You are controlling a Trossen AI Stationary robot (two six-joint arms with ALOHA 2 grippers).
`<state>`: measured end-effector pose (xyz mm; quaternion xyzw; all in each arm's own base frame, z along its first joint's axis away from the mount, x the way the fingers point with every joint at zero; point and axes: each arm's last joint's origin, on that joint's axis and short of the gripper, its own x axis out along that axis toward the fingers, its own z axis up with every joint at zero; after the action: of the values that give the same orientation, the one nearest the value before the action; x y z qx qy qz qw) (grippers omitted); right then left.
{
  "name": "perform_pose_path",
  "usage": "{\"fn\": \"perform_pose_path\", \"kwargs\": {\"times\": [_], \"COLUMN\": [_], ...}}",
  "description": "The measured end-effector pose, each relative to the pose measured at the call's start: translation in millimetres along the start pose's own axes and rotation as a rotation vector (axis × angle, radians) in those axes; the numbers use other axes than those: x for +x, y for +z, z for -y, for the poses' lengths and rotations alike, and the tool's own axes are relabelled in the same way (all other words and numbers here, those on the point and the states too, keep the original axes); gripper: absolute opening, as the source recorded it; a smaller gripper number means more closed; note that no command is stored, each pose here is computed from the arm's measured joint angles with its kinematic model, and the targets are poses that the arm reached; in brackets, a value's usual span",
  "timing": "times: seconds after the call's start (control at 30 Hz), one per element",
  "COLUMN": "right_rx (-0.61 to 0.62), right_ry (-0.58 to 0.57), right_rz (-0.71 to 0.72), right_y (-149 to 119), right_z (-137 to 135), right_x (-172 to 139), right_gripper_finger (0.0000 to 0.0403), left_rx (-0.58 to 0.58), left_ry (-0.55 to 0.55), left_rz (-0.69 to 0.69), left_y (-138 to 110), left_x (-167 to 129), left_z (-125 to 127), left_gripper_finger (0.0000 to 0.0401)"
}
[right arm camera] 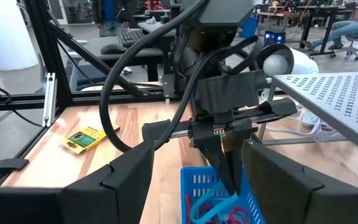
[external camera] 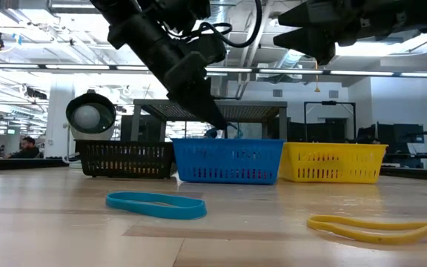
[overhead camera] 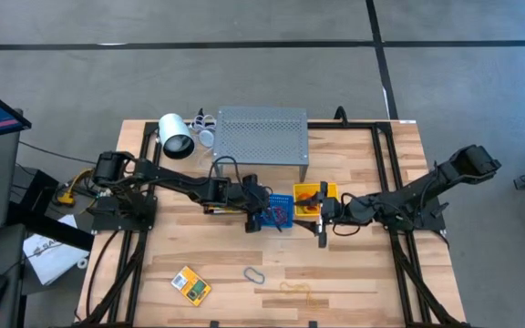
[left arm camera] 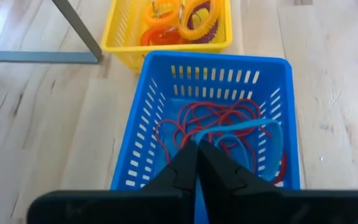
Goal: Pick & Place Office Desk Supplies
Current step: Put the blue rubber band into the blue bin, then put the yellow rubber band into the blue bin
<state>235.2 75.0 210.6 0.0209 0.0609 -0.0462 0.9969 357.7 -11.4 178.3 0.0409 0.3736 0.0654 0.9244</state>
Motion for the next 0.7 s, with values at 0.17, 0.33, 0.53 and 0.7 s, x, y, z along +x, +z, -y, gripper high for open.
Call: {"fn": "perform_pose_path", "kwargs": {"times": [0.17, 0.33, 0.53, 0.7], "right_rx": [0.009, 0.009, 0.012, 0.011], "right_ry": [0.003, 0.008, 0.009, 0.009], "right_rz": [-0.001, -0.001, -0.002, -0.002], "right_y": [0, 0, 0, 0], "right_z": [0, -2, -2, -2], "right_x": [0, -1, -1, -1], "right_gripper_finger": [0.024, 0.024, 0.024, 0.024], "left_rx": [-0.002, -0.011, 0.008, 0.022], "left_ry": [0.0, 0.002, -0.005, -0.007], "left_rz": [0.002, 0.001, 0.001, 0.039], "left_y": [0, 0, 0, 8], "left_x": [0, 0, 0, -12], "left_z": [0, -1, -1, -3], "left_gripper_finger": [0.0028, 0.0054, 0.0103, 0.0142]}}
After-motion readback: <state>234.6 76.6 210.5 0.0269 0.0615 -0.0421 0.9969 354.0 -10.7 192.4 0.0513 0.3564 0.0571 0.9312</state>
